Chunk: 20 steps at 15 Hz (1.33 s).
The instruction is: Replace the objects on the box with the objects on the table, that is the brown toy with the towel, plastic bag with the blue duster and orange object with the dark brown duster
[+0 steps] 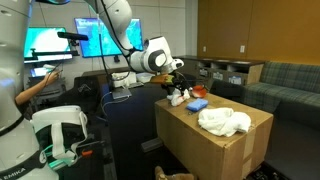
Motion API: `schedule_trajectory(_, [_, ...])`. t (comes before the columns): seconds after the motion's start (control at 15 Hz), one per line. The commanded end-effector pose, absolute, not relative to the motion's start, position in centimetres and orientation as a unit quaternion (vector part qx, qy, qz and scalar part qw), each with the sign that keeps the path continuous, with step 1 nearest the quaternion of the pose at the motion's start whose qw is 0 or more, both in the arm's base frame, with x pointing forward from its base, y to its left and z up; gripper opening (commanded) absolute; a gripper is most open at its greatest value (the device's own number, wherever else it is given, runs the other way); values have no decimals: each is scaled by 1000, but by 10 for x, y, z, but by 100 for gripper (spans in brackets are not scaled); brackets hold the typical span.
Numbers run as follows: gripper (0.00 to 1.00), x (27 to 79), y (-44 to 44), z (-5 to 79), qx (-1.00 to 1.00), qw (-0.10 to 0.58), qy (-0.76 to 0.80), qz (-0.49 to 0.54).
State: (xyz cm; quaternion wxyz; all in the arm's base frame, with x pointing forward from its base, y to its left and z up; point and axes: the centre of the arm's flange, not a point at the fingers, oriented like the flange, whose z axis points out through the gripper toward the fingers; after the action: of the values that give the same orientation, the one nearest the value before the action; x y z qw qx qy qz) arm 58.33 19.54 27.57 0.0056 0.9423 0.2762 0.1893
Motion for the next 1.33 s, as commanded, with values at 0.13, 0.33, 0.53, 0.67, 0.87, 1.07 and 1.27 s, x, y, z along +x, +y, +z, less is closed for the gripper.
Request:
schedule_trajectory(0.13, [100,604,202,268,934,-18,299,193])
schedule_trajectory(0.33, [74,605,204,262,933,-14,306,191])
schedule_trajectory(0.53, [49,604,203,256,933,-5,307,190])
schedule_trajectory(0.67, [35,603,201,255,934,-1,304,189])
schedule_trajectory(0.87, [13,596,197,261,935,4,301,188])
schedule_trajectory(1.07, [1,581,194,275,936,7,299,186])
schedule_trajectory(1.27, [1,555,186,288,936,11,303,177])
